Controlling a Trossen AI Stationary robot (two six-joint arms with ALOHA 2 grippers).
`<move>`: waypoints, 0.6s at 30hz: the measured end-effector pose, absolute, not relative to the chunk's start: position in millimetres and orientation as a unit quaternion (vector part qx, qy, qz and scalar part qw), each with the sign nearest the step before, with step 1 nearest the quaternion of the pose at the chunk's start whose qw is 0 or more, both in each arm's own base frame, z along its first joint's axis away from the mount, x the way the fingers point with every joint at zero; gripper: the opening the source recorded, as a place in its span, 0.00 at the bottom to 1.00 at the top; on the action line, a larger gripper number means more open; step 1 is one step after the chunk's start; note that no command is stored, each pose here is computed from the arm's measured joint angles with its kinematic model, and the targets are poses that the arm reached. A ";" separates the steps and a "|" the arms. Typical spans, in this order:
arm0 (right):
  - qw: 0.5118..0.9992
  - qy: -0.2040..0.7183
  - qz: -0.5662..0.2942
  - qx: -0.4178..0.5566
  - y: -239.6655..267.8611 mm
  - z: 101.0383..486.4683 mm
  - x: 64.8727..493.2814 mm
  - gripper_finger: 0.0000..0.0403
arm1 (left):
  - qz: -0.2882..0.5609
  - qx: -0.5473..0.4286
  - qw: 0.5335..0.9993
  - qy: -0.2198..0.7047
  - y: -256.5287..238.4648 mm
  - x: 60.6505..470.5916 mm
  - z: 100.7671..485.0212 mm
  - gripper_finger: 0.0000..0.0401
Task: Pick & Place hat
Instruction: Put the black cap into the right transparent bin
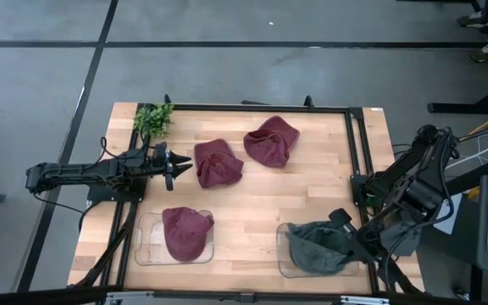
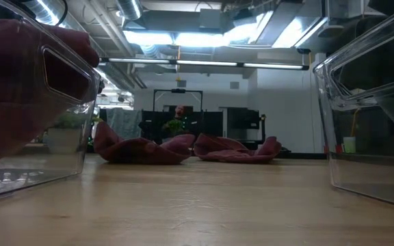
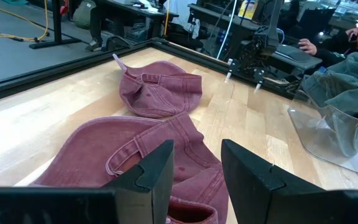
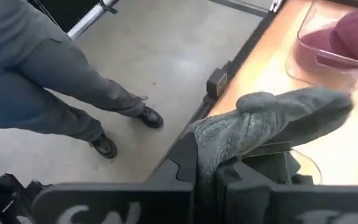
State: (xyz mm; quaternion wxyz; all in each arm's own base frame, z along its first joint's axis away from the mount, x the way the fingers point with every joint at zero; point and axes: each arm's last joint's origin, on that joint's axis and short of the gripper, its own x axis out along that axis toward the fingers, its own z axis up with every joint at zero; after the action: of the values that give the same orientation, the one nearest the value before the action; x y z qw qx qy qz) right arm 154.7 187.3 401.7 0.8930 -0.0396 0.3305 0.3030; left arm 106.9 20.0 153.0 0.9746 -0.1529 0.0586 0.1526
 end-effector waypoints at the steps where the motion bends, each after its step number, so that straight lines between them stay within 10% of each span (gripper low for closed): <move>1: 0.893 0.333 0.301 -0.041 187.5 398.6 155.6 0.01 | 0.153 -0.153 0.975 0.058 20.0 106.9 153.0 0.32; 18: 0.885 0.372 0.279 -0.033 186.1 360.5 155.7 0.02 | 0.153 -0.153 0.975 0.058 20.0 106.9 153.0 0.32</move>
State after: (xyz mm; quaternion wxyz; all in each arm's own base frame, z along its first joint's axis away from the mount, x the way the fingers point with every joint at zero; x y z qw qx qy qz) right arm 155.7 186.1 360.5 0.8845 -0.0331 0.3723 0.2791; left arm 106.9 20.0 153.0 0.9746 -0.1529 0.0584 0.1526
